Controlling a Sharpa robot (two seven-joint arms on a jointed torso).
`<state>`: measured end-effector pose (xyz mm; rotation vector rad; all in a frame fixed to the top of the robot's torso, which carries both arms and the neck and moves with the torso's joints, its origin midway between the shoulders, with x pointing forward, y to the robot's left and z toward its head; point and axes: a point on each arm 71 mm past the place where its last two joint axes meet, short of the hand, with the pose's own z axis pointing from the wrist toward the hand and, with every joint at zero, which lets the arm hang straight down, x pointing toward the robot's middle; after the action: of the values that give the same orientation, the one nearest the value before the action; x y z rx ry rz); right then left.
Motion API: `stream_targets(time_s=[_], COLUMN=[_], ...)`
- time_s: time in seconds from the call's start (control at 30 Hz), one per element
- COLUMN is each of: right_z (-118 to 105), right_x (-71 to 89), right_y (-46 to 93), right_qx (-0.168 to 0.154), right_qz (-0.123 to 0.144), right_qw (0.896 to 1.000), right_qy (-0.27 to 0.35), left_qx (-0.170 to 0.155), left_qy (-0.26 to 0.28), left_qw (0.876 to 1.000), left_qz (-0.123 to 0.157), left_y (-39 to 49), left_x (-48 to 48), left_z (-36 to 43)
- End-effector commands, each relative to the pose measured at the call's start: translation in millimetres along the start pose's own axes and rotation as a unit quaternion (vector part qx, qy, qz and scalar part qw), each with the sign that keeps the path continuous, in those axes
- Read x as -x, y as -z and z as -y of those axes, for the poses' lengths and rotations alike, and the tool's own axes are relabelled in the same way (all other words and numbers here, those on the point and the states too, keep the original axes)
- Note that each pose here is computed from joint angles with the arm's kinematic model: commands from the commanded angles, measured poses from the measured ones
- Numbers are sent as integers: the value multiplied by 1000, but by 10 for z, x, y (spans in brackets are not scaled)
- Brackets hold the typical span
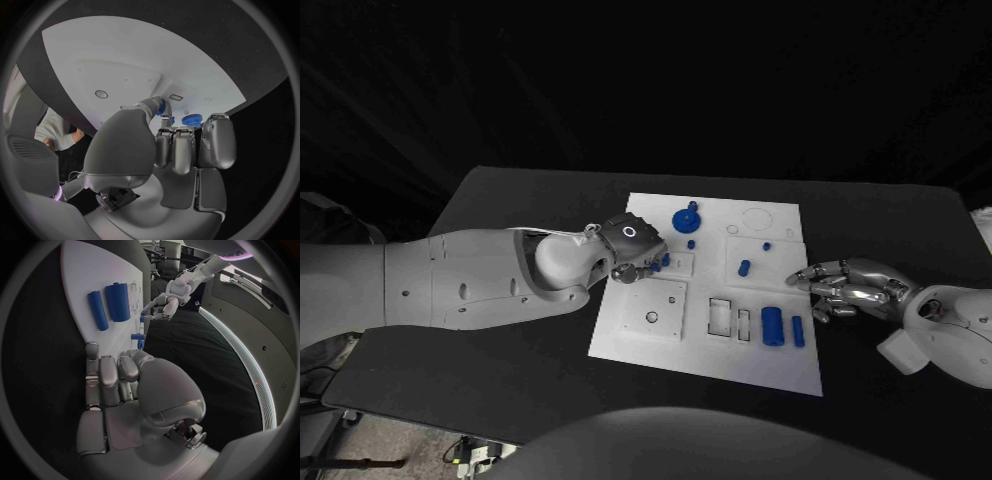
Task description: Assemble the parts on the task board
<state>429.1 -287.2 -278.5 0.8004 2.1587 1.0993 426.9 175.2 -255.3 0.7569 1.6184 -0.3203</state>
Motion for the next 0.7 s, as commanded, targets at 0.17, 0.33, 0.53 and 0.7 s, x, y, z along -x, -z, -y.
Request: stream_targets(time_s=[0.17, 0.33, 0.53, 0.7], right_z=[16, 19, 18, 15], right_x=[-49, -47, -45, -50], right_y=[-5, 0, 3, 3], right_qx=[-6, -6, -5, -4], right_qz=[-16, -16, -14, -14], right_qw=[1000, 1000, 1000, 1000], right_qy=[0, 0, -1, -1], left_qx=[-3, 6, 25, 45], left_qy=[9, 10, 14, 18], left_qw=[1000, 1000, 999, 997], left_qz=[15, 22, 43, 63], left_y=[-10, 7, 57, 110], left_x=[8, 12, 37, 65], left_z=[31, 3, -45, -89])
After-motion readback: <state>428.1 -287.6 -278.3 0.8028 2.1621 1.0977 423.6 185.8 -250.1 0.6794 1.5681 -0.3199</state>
